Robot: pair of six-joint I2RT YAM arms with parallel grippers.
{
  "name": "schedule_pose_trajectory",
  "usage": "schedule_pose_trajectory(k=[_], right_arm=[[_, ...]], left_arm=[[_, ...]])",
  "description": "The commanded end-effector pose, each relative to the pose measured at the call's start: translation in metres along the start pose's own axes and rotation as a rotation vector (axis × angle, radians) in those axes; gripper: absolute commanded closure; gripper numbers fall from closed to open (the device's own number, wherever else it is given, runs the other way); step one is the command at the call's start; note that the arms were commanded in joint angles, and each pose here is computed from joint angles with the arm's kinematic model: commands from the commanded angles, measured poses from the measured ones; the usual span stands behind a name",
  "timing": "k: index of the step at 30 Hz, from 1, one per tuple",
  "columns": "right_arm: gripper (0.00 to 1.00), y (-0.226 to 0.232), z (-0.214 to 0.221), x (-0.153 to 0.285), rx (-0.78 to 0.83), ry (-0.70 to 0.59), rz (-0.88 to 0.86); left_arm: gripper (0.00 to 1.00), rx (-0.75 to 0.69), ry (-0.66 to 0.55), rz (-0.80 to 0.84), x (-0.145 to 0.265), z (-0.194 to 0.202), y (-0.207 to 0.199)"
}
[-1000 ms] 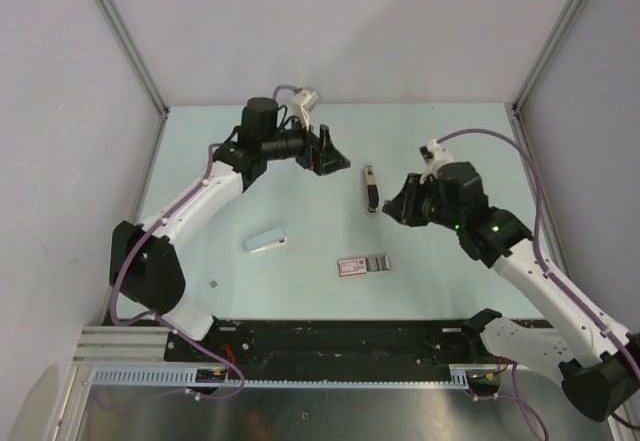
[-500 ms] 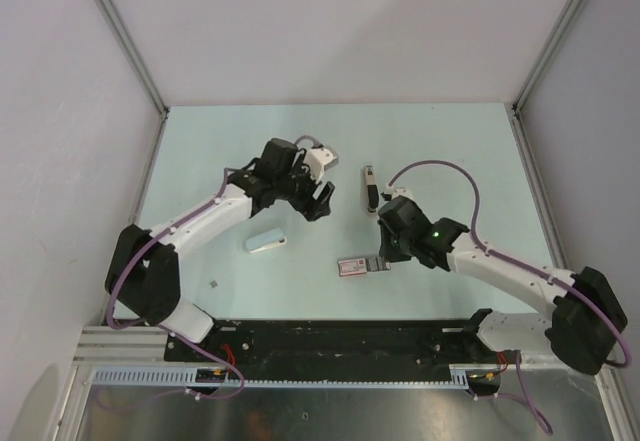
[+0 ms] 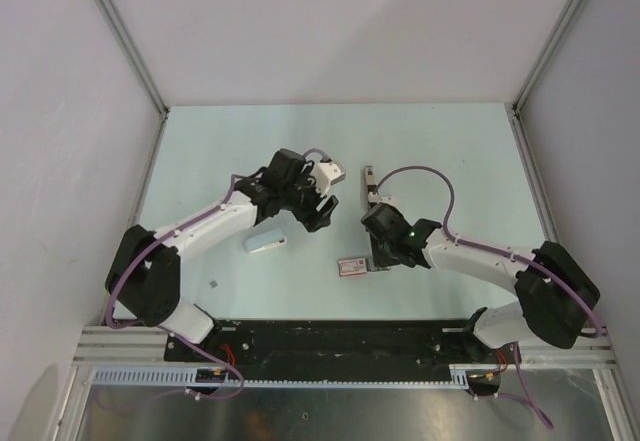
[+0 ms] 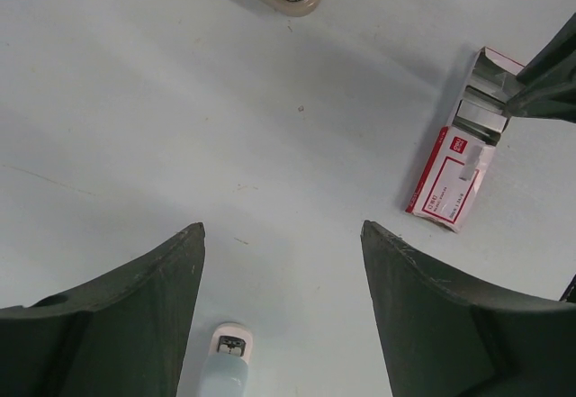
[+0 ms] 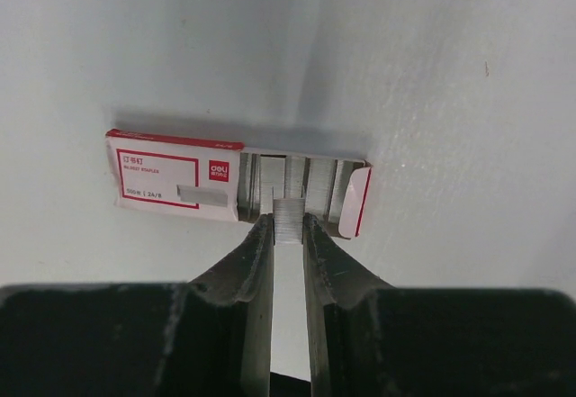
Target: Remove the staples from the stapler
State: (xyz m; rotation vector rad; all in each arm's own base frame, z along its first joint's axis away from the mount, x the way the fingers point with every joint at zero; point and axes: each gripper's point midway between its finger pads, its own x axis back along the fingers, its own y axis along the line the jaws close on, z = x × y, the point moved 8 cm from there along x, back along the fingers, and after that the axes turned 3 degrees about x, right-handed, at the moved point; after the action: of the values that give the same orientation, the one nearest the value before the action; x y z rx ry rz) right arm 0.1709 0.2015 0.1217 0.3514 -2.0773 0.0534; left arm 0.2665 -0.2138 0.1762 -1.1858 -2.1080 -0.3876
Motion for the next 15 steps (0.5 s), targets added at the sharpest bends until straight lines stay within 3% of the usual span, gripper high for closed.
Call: schedule_pose_trajectory(k=[1,15], right_arm=[[0.92,0.0014,-0.0012,-0.0072,-0.013,-0.023,0.017],[0.91,-0.0005,0.0070,-0.0148,-0.001,0.009,0.022]], left_arm=[[0.26,-0.090,-0.051,0.015,0.0114,-0.0090,-0.0055],[0.27,-0.106,-0.051,0.022,0.0103,-0.0102,-0.0122]])
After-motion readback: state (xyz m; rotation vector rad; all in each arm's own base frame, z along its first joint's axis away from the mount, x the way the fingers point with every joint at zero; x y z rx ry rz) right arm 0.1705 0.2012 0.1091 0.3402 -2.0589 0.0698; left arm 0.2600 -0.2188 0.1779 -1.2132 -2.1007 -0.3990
